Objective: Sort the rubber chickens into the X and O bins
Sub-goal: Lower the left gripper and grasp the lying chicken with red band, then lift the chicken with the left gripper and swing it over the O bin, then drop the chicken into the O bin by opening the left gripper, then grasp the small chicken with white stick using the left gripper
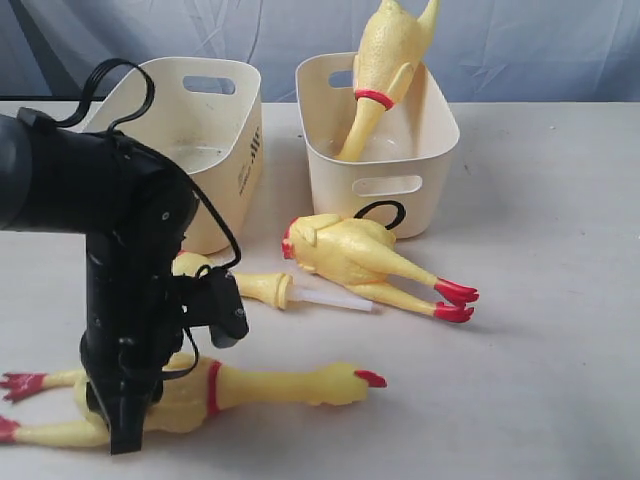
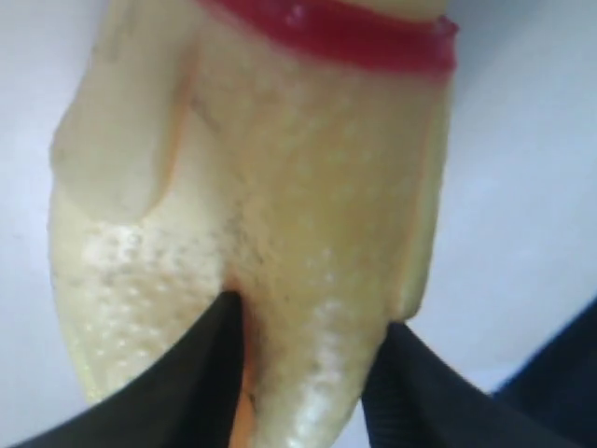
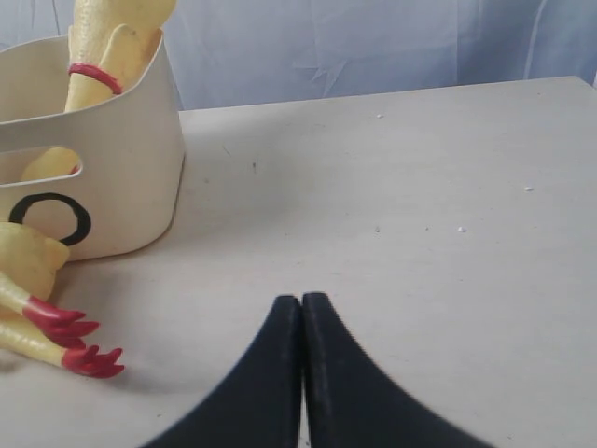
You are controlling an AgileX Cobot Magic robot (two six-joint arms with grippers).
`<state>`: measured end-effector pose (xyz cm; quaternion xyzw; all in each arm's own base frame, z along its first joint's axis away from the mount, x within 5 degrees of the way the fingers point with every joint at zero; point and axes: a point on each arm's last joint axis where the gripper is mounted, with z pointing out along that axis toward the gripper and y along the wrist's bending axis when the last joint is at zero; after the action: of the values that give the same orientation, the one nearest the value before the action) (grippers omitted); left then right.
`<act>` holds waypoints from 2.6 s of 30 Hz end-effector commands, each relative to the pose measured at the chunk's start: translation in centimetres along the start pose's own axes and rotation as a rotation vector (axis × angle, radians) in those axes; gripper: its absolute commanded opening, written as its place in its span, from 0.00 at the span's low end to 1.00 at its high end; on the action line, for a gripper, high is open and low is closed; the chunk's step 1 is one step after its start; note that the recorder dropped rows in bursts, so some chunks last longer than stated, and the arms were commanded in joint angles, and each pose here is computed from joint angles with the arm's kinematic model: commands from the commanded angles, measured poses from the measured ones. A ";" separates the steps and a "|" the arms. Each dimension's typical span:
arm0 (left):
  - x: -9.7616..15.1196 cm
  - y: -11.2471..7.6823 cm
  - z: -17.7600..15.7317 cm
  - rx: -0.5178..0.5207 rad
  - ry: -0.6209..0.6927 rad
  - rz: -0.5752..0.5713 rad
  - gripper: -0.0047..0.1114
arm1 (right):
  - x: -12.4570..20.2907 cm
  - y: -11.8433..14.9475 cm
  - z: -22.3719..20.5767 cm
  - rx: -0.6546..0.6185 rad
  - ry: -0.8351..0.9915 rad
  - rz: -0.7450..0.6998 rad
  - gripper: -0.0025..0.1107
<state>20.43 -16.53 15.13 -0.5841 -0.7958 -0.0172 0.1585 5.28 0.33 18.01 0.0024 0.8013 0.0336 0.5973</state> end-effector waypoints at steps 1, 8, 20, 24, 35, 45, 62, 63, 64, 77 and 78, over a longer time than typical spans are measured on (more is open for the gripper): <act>0.0 -2.5 -1.3 0.213 -0.106 -0.019 0.04 | 0.0 0.0 0.0 -0.003 -0.010 -0.002 0.02; -1.4 -4.9 -7.2 0.380 -0.496 0.021 0.04 | 0.0 0.0 0.0 -0.003 -0.010 -0.002 0.02; -2.2 -6.5 -15.1 0.486 -0.913 0.071 0.04 | -0.1 0.0 0.0 -0.003 -0.014 -0.002 0.02; -3.1 -6.2 -18.7 0.457 -1.170 0.078 0.04 | -0.1 0.0 0.0 -0.003 -0.014 -0.002 0.02; -3.3 3.1 -24.5 -0.427 -1.689 -0.454 0.04 | -0.1 0.0 0.0 -0.003 -0.014 -0.002 0.02; -8.7 11.9 -18.8 -0.069 -1.643 -0.628 0.04 | 0.0 0.0 0.0 -0.003 -0.010 -0.002 0.02; -8.3 9.0 -19.8 -0.133 -1.569 -0.207 0.60 | 0.0 0.0 0.0 -0.003 -0.012 -0.002 0.02; -7.2 7.5 -20.6 -0.207 -1.496 -0.031 0.59 | 0.0 0.0 0.0 -0.003 -0.011 -0.002 0.02; -6.6 6.6 -20.9 -0.234 -1.448 0.071 0.59 | 0.0 0.0 0.0 -0.003 -0.011 -0.002 0.02; -4.2 4.5 -11.0 -0.152 -0.617 0.174 0.53 | 0.0 0.0 0.0 -0.002 -0.013 -0.006 0.02; -4.3 4.7 -10.4 -0.160 -0.609 0.156 0.53 | 0.0 0.0 0.0 -0.002 -0.013 -0.006 0.02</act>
<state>28.39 -21.37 24.70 -0.6417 -0.7430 0.1227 -0.1452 5.28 0.33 18.01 0.0024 0.8013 0.0336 0.5973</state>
